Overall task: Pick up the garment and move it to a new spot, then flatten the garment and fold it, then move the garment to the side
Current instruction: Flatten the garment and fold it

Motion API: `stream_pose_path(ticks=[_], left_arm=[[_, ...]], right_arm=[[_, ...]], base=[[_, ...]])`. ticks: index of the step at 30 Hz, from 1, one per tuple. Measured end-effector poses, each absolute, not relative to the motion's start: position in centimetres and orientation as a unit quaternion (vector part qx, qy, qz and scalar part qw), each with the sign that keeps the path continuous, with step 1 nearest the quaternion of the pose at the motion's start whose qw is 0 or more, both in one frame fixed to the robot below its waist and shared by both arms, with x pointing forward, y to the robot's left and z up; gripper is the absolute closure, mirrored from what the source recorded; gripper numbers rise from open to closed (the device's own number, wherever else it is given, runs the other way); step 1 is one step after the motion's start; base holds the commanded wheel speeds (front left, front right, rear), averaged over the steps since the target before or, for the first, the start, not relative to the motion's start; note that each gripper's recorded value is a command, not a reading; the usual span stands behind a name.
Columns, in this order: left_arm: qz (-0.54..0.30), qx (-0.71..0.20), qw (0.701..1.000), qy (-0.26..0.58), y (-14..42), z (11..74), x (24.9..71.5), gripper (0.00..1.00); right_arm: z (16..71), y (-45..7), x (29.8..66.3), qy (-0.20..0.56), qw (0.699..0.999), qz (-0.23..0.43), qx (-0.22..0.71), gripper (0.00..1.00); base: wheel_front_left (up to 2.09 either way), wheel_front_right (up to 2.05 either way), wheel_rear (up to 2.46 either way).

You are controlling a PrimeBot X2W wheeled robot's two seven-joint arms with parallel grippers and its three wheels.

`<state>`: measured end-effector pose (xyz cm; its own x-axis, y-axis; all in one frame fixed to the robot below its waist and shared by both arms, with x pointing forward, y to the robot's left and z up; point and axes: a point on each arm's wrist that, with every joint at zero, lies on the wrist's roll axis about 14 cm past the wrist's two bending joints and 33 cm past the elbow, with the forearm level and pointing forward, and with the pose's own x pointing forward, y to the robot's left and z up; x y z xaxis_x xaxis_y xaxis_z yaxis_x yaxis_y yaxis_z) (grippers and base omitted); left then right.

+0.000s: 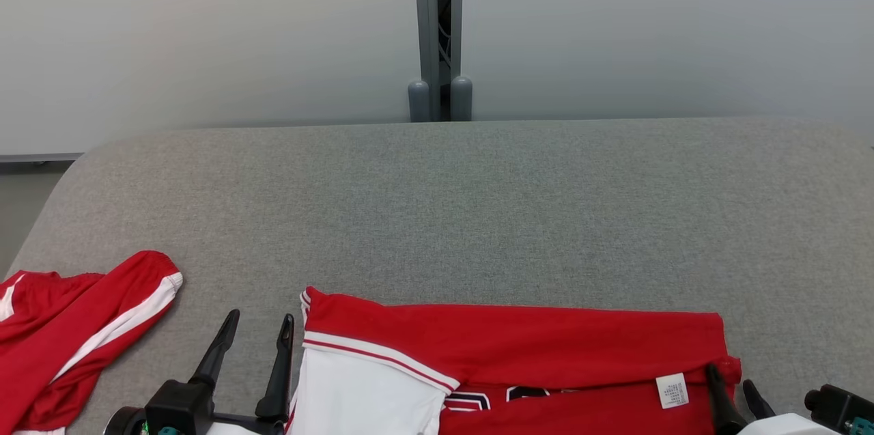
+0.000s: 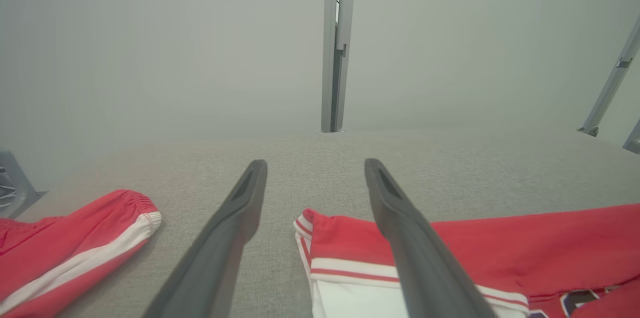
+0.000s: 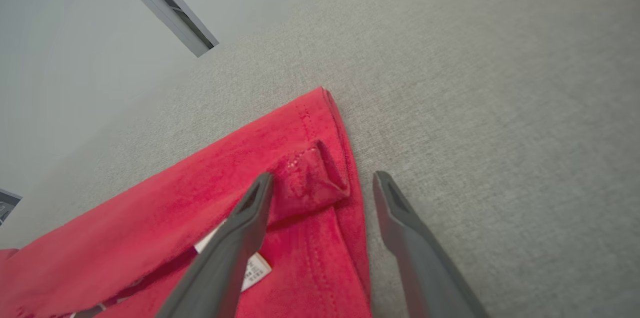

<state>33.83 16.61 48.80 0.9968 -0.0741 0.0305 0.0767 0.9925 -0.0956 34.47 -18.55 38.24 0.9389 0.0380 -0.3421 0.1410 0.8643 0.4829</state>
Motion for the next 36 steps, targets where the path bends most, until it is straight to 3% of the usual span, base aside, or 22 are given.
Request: stream_pose_path(ticks=[8,17,18,19,20,21,36], left_arm=[[-0.031,-0.033,0.999,-0.015,17.5,48.9,34.0,0.00],[-0.028,-0.030,0.999,-0.018,17.9,49.1,33.7,0.00],[-0.028,-0.030,0.999,-0.018,17.9,49.1,33.7,0.00],[-0.029,-0.030,0.999,-0.018,17.9,49.1,33.7,0.00],[-0.029,-0.030,0.999,-0.018,17.9,49.1,33.7,0.00],[-0.029,-0.030,0.999,-0.018,17.9,49.1,33.7,0.00],[-0.026,-0.038,0.999,-0.017,18.0,49.0,33.6,0.00]], right_arm=[[36.8,-18.2,34.6,0.196,0.931,-0.053,0.302,0.00],[37.0,-15.0,34.8,0.202,0.918,-0.026,0.341,0.00],[37.1,-14.9,34.8,0.201,0.917,-0.026,0.344,0.05],[37.1,-14.8,34.8,0.202,0.916,-0.025,0.347,0.50],[37.1,-14.7,34.8,0.203,0.915,-0.024,0.348,0.67],[37.1,-14.7,34.8,0.203,0.915,-0.024,0.348,1.00],[38.1,-17.4,35.8,0.181,0.926,-0.039,0.330,1.00]], base=[[0.00,0.00,0.00],[0.00,0.00,0.00],[0.00,0.00,0.00],[0.00,0.00,0.00],[0.00,0.00,0.00],[0.00,0.00,0.00],[0.00,0.00,0.00]])
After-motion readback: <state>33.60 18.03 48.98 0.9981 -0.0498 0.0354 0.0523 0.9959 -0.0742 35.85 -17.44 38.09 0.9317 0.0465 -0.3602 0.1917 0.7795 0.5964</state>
